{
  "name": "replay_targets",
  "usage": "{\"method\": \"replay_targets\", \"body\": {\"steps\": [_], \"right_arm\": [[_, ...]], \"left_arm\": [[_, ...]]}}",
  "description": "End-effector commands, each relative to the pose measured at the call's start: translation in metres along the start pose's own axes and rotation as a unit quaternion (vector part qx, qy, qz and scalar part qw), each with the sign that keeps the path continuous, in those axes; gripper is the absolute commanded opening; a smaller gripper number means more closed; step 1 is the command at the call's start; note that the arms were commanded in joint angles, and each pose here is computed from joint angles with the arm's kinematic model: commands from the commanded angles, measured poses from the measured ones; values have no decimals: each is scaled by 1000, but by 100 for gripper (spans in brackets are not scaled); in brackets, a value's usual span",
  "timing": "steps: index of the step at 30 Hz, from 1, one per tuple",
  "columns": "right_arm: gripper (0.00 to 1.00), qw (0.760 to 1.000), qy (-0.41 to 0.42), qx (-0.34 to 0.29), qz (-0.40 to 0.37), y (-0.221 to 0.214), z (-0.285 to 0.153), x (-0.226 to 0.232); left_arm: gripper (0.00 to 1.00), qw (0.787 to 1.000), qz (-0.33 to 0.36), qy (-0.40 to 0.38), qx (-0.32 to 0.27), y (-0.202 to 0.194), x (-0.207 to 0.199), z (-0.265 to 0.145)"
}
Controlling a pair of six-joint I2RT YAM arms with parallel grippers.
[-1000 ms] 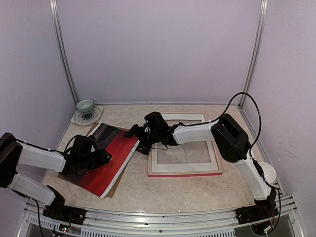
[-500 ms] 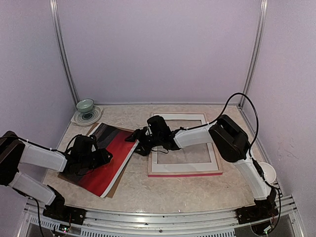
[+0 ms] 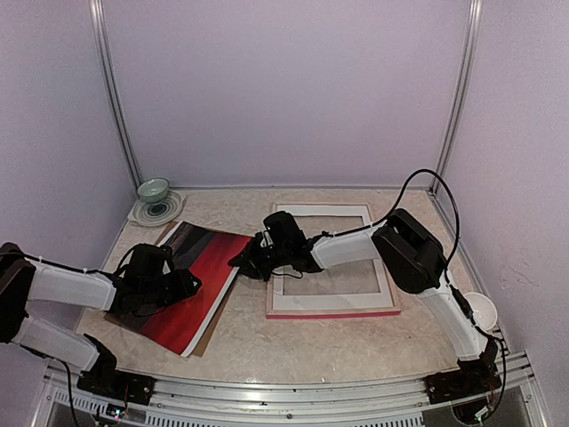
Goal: Put the photo into the frame
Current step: Pick up the photo from the backboard.
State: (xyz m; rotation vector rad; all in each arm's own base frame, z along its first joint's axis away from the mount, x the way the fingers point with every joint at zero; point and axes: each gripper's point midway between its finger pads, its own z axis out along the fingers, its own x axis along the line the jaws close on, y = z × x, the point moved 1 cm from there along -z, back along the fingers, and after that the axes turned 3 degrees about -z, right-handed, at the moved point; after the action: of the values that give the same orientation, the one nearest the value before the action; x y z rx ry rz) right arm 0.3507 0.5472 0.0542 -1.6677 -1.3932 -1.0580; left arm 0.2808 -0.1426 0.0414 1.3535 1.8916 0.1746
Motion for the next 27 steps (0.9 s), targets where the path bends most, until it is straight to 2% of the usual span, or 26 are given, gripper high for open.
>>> {"method": "replay_targets", "body": {"steps": [1,8,17,20,27], "right_arm": [[16,1000,-6,17,5,-8,10,-13],[0,1000,3,25,-2,-11,6,-1],[0,999,13,28,-15,-15,-3,12],[0,999,17,31,-13,-17,-5,10],[0,999,30,31,-22,-21,-16,18]], "left_arm": [[66,1000,16,9,11,2,-3,-9],[75,998,57,11,-21,22,-25,-38],[81,993,110,18,-34,23,-49,-62],[95,993,114,9,-32,18,-56,-64],[99,990,140,9,-27,8,-71,-66]]}}
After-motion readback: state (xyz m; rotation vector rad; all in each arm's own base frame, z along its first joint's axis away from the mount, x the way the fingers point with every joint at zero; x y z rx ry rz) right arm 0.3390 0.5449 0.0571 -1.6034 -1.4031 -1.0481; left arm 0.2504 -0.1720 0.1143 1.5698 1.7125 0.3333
